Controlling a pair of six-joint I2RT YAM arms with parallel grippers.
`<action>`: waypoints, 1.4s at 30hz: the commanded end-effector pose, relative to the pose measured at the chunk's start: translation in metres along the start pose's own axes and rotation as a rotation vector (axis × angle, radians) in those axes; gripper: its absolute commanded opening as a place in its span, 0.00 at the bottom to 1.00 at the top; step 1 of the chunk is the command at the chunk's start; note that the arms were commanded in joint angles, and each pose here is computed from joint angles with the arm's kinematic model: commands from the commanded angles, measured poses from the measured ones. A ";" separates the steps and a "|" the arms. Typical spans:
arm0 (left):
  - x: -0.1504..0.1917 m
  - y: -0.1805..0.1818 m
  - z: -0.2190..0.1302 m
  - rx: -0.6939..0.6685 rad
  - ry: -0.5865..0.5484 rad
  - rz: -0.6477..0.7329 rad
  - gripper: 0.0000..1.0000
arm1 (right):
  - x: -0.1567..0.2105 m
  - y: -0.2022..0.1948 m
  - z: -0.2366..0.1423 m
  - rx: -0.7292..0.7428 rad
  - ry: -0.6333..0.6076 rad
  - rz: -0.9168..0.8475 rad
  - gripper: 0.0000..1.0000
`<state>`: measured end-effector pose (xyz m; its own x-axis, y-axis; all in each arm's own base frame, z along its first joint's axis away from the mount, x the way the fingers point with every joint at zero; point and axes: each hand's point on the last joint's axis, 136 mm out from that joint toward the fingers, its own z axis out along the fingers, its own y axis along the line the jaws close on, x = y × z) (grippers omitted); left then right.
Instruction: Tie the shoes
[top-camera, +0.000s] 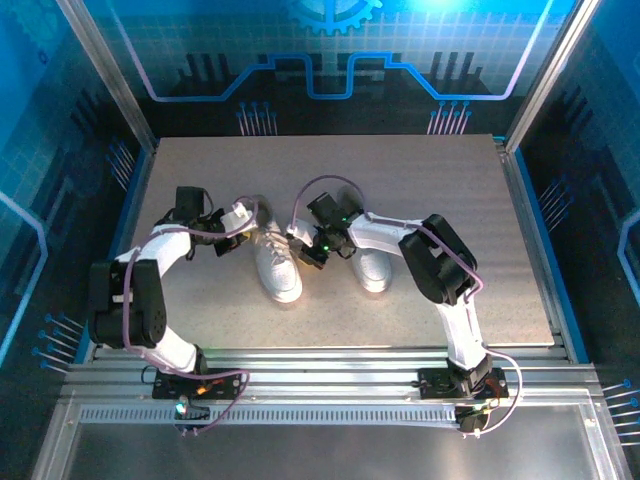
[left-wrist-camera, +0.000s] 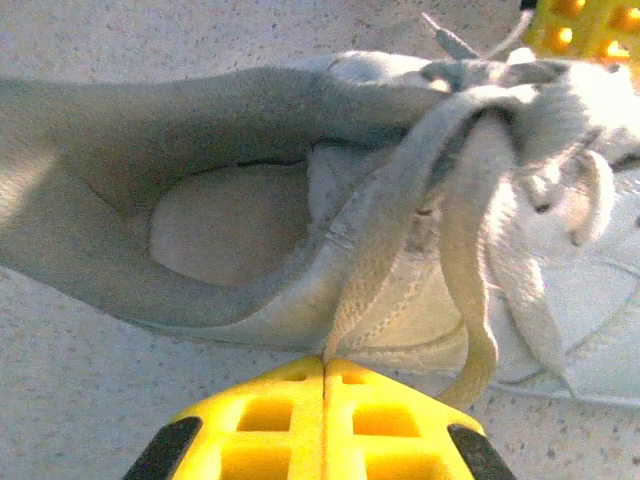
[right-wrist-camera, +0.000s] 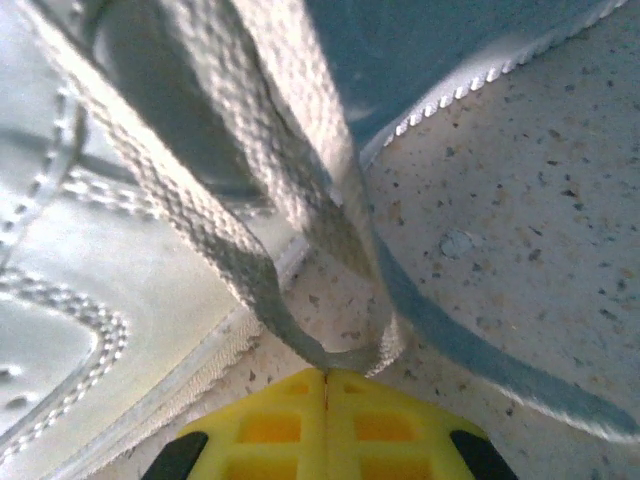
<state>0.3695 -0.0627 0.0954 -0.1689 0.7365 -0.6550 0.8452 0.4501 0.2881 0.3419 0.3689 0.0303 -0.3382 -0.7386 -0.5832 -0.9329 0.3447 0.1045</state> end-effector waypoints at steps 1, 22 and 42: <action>-0.011 0.009 -0.024 -0.073 -0.003 -0.029 0.00 | -0.030 -0.007 -0.029 0.063 -0.089 -0.019 0.00; 0.040 0.042 -0.049 -0.289 0.191 -0.356 0.00 | -0.050 -0.050 -0.064 0.128 -0.125 0.061 0.00; 0.055 0.048 -0.044 -0.273 0.201 -0.493 0.00 | -0.040 -0.046 -0.065 0.098 -0.089 0.101 0.00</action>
<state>0.3731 0.0147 0.0960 -0.6053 0.5135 -0.6082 0.5188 0.8340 0.1878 0.3892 0.3477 0.0929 -0.3950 -0.6557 -0.6434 -0.8822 0.4663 0.0663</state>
